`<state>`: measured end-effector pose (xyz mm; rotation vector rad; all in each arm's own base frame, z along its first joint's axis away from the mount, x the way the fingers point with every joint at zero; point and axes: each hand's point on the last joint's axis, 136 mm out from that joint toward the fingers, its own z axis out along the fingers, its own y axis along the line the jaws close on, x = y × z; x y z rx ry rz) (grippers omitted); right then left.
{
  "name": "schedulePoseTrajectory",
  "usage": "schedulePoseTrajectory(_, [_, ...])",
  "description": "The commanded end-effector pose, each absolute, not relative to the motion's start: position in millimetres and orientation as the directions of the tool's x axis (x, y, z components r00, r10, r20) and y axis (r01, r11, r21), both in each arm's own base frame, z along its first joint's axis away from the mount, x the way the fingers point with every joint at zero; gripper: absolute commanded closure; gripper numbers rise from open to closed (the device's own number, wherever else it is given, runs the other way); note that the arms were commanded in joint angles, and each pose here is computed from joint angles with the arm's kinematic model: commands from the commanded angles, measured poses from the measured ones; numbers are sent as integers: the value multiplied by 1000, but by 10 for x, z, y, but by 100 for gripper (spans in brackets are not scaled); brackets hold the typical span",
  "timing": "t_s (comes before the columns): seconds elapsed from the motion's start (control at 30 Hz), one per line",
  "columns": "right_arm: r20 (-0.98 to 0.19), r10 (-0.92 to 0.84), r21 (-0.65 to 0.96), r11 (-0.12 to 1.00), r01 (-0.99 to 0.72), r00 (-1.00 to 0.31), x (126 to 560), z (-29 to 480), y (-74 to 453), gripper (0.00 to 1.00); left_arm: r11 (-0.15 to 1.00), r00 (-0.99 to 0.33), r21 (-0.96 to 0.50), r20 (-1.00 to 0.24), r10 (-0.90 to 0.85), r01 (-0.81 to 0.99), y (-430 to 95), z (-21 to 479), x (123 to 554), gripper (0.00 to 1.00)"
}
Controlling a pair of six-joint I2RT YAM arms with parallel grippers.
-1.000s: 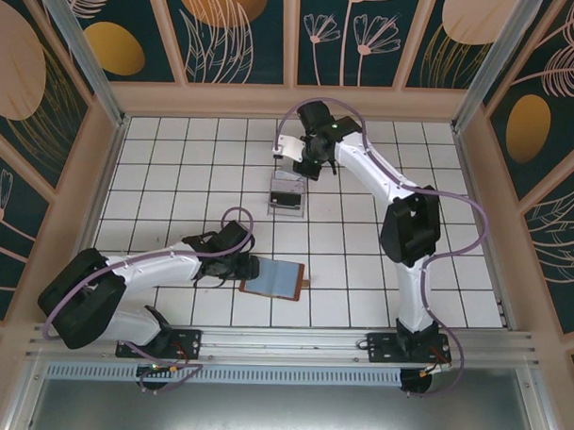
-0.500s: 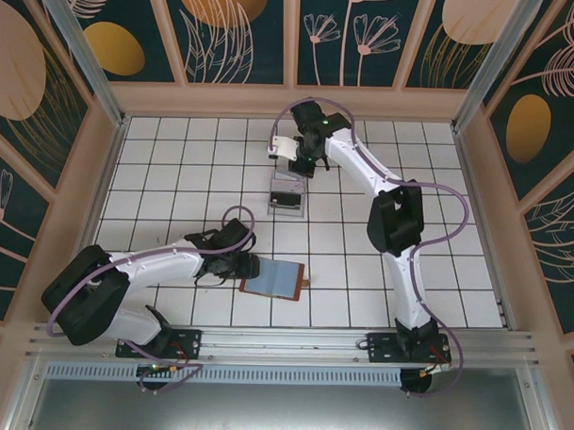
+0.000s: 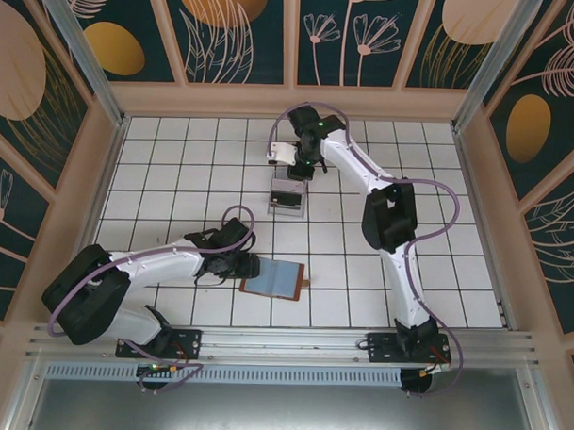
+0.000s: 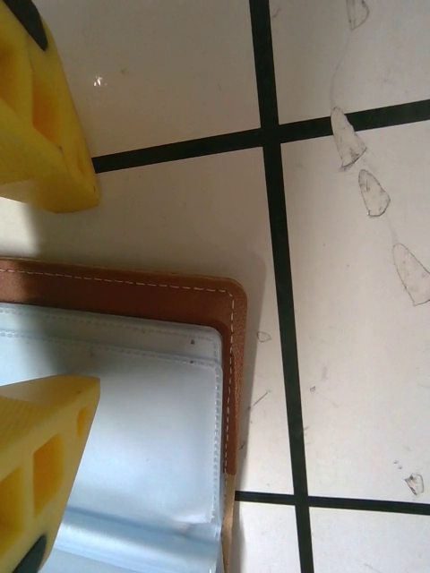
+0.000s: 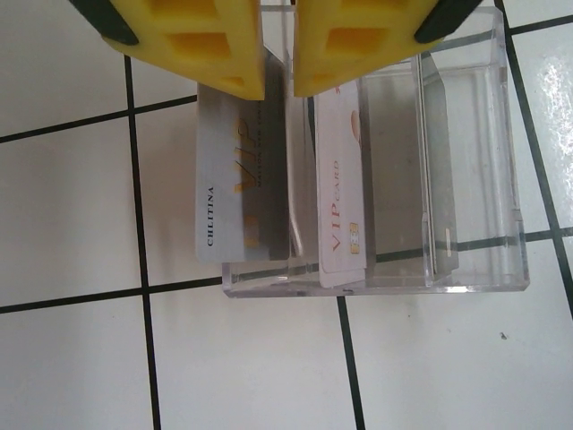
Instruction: Take the credit cards out of the card holder
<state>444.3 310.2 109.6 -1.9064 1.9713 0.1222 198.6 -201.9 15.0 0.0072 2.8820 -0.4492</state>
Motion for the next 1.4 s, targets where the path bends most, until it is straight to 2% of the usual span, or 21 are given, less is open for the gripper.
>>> schedulePoseTrajectory(0.0, [-332,-943,-229,67,-971,13,4510,1110,3128,80,957,-980,-287,-200,-21,38,-1984,56,1969,49])
schedulePoseTrajectory(0.3, [-351,-936,-305,127,-944,-12,4679,1300,3117,73,950,-983,-308,-184,-8,50,-2043,28,1955,50])
schedulePoseTrajectory(0.57, [-395,-919,-227,106,-968,-8,4447,1320,3171,48,950,-981,-308,-192,-6,55,-2049,58,1970,49])
schedulePoseTrajectory(0.7, [-386,-922,-218,110,-970,-17,4434,1275,3148,45,949,-981,-309,-195,-7,54,-2044,71,1970,49])
schedulePoseTrajectory(0.8, [-380,-925,-213,108,-971,-19,4428,1230,3145,36,950,-980,-307,-197,-7,54,-2039,76,1969,49])
schedulePoseTrajectory(0.93, [-375,-927,-211,108,-972,-21,4427,1194,3150,33,951,-980,-306,-196,-10,51,-2035,81,1973,49])
schedulePoseTrajectory(1.17, [-428,-904,-278,135,-951,-3,4514,1479,3203,30,952,-980,-303,-198,-13,48,-2025,89,1973,48])
schedulePoseTrajectory(1.37, [-386,-922,-272,126,-954,-12,4531,1310,3151,29,951,-980,-305,-198,-15,48,-2023,89,1967,48])
